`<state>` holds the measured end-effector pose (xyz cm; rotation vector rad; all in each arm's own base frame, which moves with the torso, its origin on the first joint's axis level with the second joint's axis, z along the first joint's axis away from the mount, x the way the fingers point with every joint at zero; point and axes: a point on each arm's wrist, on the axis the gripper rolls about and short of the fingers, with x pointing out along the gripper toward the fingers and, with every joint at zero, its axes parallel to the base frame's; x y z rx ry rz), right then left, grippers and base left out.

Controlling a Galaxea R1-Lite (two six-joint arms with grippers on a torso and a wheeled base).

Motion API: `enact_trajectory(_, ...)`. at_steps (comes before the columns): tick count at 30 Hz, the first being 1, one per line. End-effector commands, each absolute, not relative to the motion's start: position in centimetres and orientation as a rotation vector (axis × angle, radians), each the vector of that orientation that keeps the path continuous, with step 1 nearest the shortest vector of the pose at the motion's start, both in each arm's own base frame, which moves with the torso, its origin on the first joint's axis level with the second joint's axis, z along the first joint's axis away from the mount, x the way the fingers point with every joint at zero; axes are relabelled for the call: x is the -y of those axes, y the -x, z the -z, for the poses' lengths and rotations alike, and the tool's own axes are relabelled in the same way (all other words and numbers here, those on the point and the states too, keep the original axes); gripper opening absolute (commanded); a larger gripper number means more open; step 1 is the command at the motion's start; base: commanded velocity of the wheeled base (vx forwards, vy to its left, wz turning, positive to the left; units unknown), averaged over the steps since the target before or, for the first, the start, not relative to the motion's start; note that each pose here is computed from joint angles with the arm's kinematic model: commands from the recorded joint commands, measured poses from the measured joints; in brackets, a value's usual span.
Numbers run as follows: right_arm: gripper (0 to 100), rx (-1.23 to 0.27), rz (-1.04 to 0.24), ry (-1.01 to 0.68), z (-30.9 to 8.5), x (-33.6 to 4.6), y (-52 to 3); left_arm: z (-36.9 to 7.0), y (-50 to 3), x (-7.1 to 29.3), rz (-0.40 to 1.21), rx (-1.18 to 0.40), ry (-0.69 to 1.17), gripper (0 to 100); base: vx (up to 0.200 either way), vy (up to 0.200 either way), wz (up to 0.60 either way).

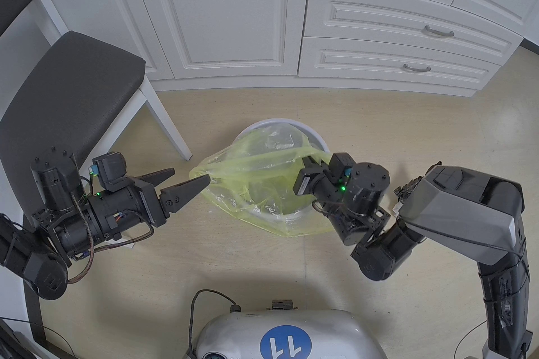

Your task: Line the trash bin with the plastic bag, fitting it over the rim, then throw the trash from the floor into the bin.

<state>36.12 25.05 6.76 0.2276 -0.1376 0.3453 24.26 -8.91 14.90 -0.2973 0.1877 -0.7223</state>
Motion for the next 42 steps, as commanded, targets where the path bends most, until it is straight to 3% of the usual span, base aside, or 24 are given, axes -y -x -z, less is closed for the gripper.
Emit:
enact_trajectory(1, 0, 0.200, -0.310, -0.238, -10.4, -25.0, -40.5, -16.2, -23.3, 8.5, 0.743, -0.139, 0.295, 100, 0.000, 0.000, 0.00)
enact_trajectory(9, 0, 0.188, -0.285, -0.227, -10.9, -27.3, -47.5, -16.1, -23.4, 8.7, 0.745, -0.139, 0.296, 100, 0.000, 0.000, 0.00)
enact_trajectory(11, 0, 0.105, -0.278, -0.188, -7.9, -27.5, -48.3, -15.9, -23.4, 8.9, 0.750, -0.147, 0.295, 100, 0.000, 0.000, 0.00)
enact_trajectory(15, 0, 0.106, -0.289, -0.196, -7.4, -28.0, -48.1, -15.9, -23.3, 8.9, 0.749, -0.146, 0.293, 100, 0.000, 0.000, 0.00)
enact_trajectory(24, 0, 0.284, -0.232, -0.272, -10.8, -28.3, -47.0, -15.8, -22.3, 9.4, 0.796, -0.068, 0.285, 100, 0.000, 0.000, 0.00)
enact_trajectory(31, 0, 0.321, -0.226, -0.180, -11.5, -29.2, -46.2, -13.6, -22.2, 11.1, 0.861, -0.057, 0.276, 100, 0.000, 0.000, 0.00)
enact_trajectory(32, 100, 0.335, -0.225, -0.184, -11.8, -29.2, -46.2, -13.5, -22.2, 11.2, 0.863, -0.064, 0.273, 100, 0.000, 0.000, 0.00)
enact_trajectory(34, 100, 0.404, -0.219, -0.203, -13.5, -28.7, -45.8, -12.9, -22.5, 11.4, 0.865, -0.079, 0.260, 100, 0.000, 0.000, 0.00)
enact_trajectory(36, 100, 0.307, -0.252, -0.122, -12.1, -27.3, -44.0, -12.2, -22.5, 11.6, 0.864, -0.106, 0.251, 100, 0.000, 0.000, 0.00)
enact_trajectory(40, 100, 0.189, -0.490, -0.052, -12.3, -24.8, -38.2, -11.5, -22.4, 12.7, 0.901, -0.141, 0.249, 100, 0.000, 0.000, 0.00)
enact_trajectory(42, 100, 0.230, -0.486, -0.090, -13.4, -23.8, -36.7, -11.1, -22.6, 12.9, 0.903, -0.155, 0.247, 100, 0.000, 0.000, 0.00)
